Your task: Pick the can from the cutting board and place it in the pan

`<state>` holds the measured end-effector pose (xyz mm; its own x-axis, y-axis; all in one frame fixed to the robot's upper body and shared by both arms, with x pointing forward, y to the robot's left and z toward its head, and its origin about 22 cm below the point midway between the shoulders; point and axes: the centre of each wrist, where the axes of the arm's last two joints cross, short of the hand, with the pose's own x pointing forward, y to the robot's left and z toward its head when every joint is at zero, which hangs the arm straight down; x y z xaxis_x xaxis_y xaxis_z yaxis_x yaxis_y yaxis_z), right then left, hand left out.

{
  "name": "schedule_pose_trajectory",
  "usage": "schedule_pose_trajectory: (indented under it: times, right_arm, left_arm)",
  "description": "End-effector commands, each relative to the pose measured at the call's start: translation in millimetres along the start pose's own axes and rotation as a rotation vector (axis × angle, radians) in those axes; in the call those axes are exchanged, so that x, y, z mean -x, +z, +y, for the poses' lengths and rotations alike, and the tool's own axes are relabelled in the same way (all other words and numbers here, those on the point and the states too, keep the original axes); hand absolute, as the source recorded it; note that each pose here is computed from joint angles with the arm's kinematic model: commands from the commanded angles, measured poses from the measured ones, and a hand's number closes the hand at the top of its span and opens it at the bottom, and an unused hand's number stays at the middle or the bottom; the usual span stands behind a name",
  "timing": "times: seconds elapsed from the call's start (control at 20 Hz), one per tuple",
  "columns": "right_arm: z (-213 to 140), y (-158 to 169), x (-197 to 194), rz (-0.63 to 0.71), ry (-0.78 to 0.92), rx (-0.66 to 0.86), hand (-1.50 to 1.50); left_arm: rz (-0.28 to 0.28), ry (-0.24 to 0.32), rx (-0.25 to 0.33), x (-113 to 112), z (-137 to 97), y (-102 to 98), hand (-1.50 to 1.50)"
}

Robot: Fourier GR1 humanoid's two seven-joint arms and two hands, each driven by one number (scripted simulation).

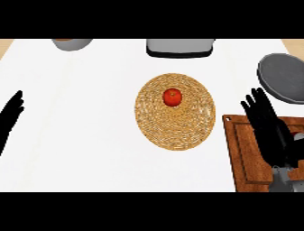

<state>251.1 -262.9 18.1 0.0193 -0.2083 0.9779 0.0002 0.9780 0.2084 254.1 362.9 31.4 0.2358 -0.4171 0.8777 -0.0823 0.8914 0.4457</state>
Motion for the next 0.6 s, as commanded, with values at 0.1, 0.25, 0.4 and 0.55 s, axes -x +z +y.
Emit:
schedule_pose_trajectory:
  times: [0.1, 0.25, 0.4, 0.55]
  right_arm:
    - [-60.3, -3.0, -30.3, -0.010, 0.128, -0.298, 1.50]
    - [-76.9, -12.3, -62.1, 0.009, 0.259, -0.553, 1.50]
    - [-138.1, 12.4, -87.0, -0.200, 0.483, -0.340, -1.50]
    - [-183.4, 34.5, -106.1, -0.308, 0.607, -0.225, -1.50]
  left_arm:
    - [-0.155, 0.156, -0.022, -36.9, -32.4, -10.7, 0.00]
    - [-0.267, 0.247, -0.028, -58.3, -35.9, -17.1, 0.00]
    - [-0.220, 0.302, -0.030, -44.8, -42.5, -14.1, 0.00]
    - [-0.217, 0.309, -0.009, -51.7, -56.1, -6.0, 0.00]
